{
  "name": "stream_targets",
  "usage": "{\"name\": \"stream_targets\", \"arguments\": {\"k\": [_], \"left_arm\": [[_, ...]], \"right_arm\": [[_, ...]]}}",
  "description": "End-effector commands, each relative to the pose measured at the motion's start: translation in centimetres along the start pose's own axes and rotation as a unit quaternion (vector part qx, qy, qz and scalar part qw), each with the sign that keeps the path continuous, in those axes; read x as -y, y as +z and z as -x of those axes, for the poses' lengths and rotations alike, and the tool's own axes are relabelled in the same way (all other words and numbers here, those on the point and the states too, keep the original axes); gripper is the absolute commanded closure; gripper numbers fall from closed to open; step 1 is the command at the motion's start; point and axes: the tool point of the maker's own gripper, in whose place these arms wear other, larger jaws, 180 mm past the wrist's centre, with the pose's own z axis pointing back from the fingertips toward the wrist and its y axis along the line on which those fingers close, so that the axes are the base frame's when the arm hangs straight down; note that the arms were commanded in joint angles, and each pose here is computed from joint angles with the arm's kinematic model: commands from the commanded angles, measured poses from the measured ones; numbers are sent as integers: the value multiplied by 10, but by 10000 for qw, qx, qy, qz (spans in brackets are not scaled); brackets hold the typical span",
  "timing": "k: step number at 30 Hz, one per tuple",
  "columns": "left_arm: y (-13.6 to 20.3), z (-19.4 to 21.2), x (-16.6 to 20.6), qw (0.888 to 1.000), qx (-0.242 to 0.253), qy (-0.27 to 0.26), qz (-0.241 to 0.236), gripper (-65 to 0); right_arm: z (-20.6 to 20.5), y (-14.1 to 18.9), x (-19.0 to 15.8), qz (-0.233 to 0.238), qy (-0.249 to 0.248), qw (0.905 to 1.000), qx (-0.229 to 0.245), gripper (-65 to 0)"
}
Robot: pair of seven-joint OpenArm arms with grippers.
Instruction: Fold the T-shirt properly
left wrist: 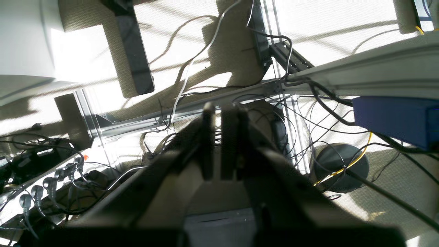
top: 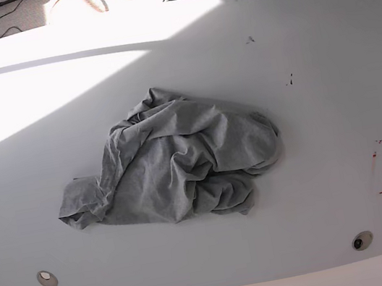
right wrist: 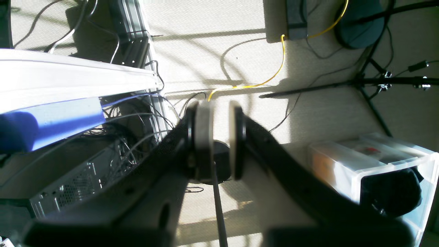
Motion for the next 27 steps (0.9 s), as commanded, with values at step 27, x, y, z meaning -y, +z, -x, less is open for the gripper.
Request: {"name": "stream_targets", "arguments": {"k": [27], "left_arm": [[44, -89, -19, 9946, 945, -228, -374, -25]], "right_arm": [[-108, 51, 8, 36, 225, 9922, 1229, -86]]}}
